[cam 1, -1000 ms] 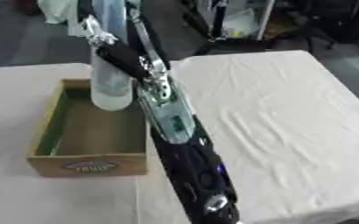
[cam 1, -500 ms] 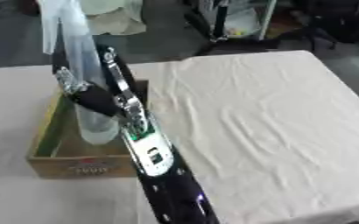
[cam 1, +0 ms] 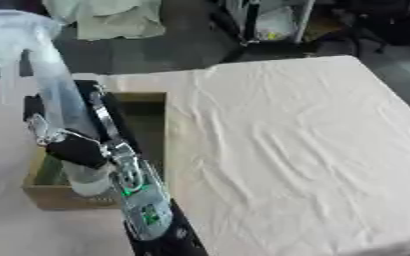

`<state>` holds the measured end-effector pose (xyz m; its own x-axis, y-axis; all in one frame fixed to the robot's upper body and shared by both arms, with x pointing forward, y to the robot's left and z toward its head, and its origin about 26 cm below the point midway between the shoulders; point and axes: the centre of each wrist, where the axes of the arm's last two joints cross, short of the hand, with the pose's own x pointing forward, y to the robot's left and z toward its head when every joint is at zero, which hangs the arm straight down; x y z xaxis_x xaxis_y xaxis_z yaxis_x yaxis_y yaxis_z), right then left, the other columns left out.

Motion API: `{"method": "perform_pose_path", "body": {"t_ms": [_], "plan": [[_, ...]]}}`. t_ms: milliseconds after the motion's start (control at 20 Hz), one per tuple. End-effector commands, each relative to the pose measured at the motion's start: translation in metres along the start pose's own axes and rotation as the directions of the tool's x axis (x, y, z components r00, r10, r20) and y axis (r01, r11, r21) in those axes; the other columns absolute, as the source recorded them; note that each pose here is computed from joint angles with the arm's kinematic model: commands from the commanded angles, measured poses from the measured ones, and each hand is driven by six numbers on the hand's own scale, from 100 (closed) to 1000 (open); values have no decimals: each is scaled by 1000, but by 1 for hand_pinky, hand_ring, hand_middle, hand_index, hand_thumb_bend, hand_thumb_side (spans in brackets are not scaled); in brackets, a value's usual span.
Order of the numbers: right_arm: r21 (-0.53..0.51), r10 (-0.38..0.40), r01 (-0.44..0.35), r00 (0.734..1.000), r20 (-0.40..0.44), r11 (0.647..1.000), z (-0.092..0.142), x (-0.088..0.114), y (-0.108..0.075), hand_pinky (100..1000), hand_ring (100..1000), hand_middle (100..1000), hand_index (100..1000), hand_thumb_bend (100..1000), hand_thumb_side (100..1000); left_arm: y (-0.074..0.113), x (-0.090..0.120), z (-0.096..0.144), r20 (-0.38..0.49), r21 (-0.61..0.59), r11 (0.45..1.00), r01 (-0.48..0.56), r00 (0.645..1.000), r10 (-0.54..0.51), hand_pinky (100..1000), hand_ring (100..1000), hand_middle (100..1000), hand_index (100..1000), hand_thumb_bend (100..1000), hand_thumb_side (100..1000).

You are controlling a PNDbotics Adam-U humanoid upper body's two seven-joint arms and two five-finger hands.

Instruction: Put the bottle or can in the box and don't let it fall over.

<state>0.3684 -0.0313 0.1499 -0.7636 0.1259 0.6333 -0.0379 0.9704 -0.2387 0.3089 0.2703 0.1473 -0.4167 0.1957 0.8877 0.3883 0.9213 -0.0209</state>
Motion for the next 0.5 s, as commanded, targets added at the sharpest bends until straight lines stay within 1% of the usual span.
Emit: {"method": "perform_pose_path", "body": {"t_ms": [50, 100, 150, 300, 500], "plan": [[-40, -15, 17, 999, 48, 999, -7, 20, 10, 250, 286, 243, 209, 100, 470, -3, 8, -5, 28, -10, 1000, -1, 1000, 1, 1000, 1000, 1000, 769, 138, 808], [-42, -1, 3, 999, 48, 999, -6, 19, 8, 252, 288, 245, 211, 100, 445, -3, 8, -6, 28, -9, 1000, -2, 1000, 2, 1000, 1000, 1000, 769, 138, 808], [-45, 11, -9, 999, 46, 999, -5, 18, 7, 252, 288, 245, 211, 100, 470, -3, 8, -6, 28, -7, 1000, -1, 1000, 1, 1000, 1000, 1000, 769, 139, 809], [-58, 34, -32, 999, 30, 998, -1, 15, 4, 249, 284, 242, 208, 100, 470, -3, 8, -5, 28, -6, 1000, 1, 1000, -1, 1000, 1000, 1000, 769, 137, 809], [-99, 23, -22, 1000, 14, 995, -4, 18, -2, 246, 281, 240, 206, 100, 470, -2, 7, -4, 25, -10, 1000, 5, 1000, -5, 1000, 1000, 1000, 769, 135, 814]]}}
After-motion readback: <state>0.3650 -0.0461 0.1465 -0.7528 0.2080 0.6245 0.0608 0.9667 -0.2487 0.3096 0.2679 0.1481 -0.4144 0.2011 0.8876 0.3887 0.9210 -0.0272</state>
